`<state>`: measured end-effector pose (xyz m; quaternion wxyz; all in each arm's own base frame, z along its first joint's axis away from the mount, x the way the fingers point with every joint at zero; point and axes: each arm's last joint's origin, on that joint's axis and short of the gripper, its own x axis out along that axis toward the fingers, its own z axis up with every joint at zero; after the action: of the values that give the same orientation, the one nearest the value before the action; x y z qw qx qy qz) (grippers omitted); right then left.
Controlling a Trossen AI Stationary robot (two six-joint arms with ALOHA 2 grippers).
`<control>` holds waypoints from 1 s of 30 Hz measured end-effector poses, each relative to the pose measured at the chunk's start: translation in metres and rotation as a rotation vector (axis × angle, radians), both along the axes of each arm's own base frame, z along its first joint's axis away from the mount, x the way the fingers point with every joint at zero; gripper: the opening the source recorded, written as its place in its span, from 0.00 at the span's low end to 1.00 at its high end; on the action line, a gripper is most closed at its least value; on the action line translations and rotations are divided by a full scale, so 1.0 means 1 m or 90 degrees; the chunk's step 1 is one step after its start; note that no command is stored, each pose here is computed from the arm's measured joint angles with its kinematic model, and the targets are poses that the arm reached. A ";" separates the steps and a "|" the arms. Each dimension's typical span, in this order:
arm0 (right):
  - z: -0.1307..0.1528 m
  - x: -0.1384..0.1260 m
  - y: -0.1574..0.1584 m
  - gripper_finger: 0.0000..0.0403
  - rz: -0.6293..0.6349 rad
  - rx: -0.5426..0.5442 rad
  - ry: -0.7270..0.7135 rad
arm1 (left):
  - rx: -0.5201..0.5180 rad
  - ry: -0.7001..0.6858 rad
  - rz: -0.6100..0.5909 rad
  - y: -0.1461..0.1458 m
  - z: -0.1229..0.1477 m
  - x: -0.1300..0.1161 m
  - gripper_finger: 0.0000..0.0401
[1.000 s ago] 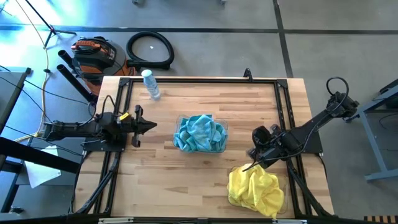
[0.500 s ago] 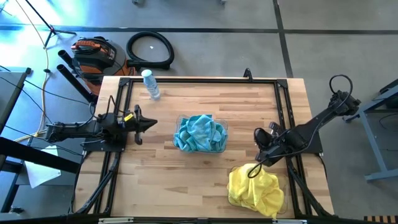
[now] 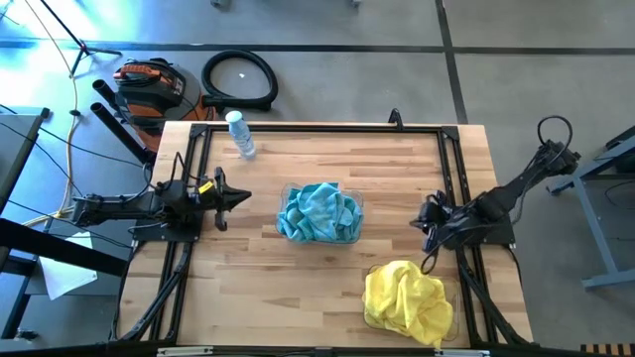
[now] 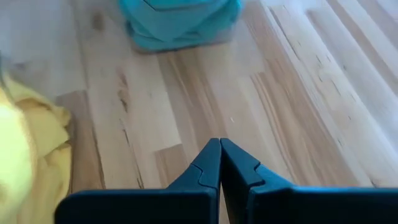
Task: Sort microfiber towel by color & place in baskets
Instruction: Return to Home Position
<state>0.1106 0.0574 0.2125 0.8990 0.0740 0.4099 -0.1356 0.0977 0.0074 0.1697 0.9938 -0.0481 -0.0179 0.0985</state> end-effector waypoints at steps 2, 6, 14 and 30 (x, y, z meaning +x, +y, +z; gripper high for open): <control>-0.003 -0.008 -0.005 0.00 0.027 0.000 -0.030 | 0.000 0.000 0.000 0.000 0.000 0.000 0.00; 0.000 -0.015 -0.013 0.00 0.090 0.036 -0.137 | 0.000 0.000 0.000 0.000 0.000 0.000 0.00; -0.014 -0.010 -0.025 0.00 0.152 0.056 -0.298 | 0.000 0.000 0.000 0.000 0.000 0.000 0.00; -0.036 -0.008 -0.038 0.00 0.146 0.008 -0.522 | 0.000 0.001 0.000 0.000 0.000 0.000 0.00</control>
<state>0.1027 0.0191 0.1764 0.9964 0.0812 0.0249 0.0083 0.0978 0.0074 0.1695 0.9938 -0.0477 -0.0175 0.0987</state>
